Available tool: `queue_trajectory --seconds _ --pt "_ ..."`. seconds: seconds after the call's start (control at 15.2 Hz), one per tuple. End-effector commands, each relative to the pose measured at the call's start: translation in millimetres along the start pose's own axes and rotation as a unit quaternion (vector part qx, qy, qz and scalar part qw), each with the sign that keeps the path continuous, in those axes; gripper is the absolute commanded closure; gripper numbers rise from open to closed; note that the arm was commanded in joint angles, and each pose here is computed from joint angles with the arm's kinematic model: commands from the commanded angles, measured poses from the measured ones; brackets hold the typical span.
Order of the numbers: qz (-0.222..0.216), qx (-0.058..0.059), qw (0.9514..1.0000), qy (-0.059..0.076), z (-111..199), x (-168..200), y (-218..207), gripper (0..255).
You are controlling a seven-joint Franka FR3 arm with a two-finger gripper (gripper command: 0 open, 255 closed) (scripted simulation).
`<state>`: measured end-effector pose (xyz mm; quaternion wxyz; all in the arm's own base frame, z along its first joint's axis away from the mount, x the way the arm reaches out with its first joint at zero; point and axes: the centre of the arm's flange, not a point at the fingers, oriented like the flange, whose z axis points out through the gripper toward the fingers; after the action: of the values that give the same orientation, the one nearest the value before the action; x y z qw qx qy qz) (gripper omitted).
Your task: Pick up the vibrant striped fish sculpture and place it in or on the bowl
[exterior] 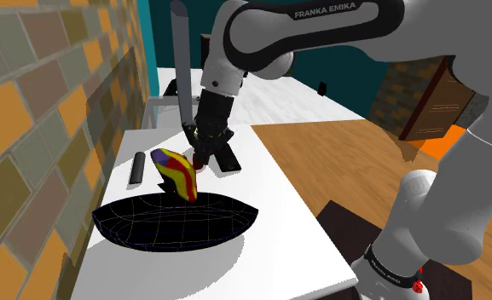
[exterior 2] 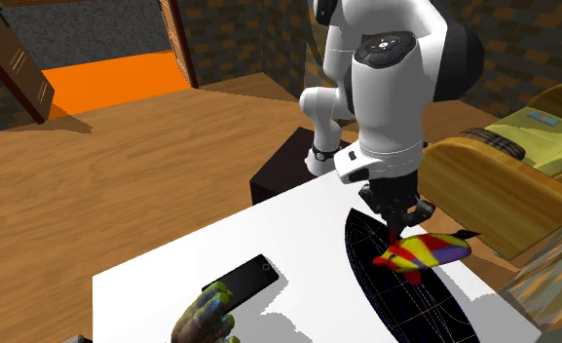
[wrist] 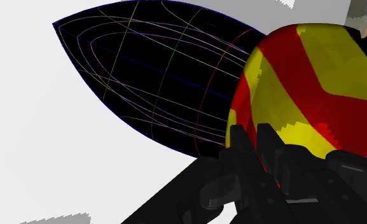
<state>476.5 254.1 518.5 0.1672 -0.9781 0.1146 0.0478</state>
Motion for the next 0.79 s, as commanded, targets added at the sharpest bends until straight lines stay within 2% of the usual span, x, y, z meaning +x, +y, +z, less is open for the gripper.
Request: queue_trajectory --seconds 0.0,0.73 --pt "0.0 0.0 1.0 0.0 10 1 4 255" --pt "0.0 0.0 1.0 0.0 62 9 21 255"
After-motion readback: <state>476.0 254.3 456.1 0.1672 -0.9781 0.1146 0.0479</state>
